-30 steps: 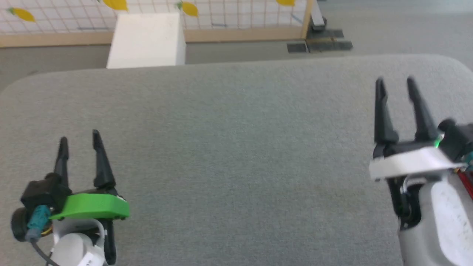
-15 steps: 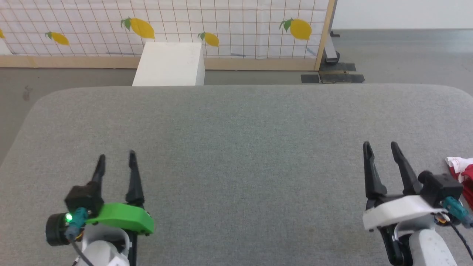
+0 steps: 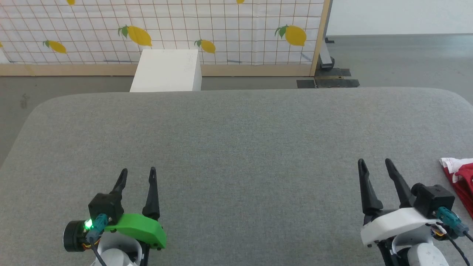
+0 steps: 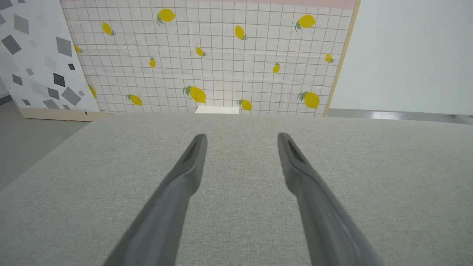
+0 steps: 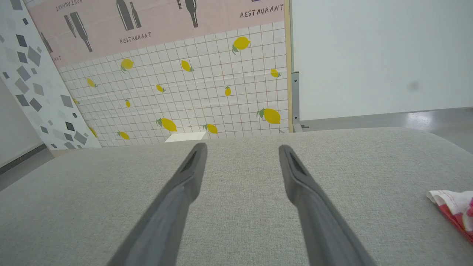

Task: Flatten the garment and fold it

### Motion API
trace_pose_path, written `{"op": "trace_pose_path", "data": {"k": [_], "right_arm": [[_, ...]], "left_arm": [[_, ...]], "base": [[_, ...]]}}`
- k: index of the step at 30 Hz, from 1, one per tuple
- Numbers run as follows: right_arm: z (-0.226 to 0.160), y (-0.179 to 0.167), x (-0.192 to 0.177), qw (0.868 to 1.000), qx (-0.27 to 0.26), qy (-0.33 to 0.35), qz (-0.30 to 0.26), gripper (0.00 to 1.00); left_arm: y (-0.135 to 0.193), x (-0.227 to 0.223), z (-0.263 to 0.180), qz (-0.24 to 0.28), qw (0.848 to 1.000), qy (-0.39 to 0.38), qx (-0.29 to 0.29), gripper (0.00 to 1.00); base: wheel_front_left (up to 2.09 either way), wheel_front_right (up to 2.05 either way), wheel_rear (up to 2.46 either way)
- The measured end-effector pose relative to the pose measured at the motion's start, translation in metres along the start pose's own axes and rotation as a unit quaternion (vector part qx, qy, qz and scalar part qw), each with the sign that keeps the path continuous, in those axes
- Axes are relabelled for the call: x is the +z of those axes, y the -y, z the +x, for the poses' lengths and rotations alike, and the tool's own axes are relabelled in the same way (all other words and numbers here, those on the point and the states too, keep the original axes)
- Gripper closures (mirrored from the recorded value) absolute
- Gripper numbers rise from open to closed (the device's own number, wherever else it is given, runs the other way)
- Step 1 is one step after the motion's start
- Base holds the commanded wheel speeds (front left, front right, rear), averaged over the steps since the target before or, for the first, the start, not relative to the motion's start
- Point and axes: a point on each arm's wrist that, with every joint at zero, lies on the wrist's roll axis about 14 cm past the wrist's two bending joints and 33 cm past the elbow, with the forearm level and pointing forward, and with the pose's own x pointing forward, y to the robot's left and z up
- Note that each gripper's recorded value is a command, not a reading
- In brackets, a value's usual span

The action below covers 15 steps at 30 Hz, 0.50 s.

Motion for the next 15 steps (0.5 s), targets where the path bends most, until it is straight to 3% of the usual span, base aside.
{"op": "trace_pose_path", "data": {"k": [14, 15], "right_arm": [[-0.0041, -0.0007, -0.0101, 1.0, -0.001, -0.021, 0.011, 0.0], [-0.0041, -0.0005, -0.0104, 1.0, -0.001, -0.021, 0.012, 1.0]], "left_arm": [[0.0004, -0.0073, -0.0016, -0.003, 1.0, -0.009, -0.002, 0.0], [0.0003, -0.0078, -0.0015, -0.003, 1.0, -0.01, -0.002, 1.0]], "base": [[0.0, 0.0, 0.0], [0.0, 0.0, 0.0]]}}
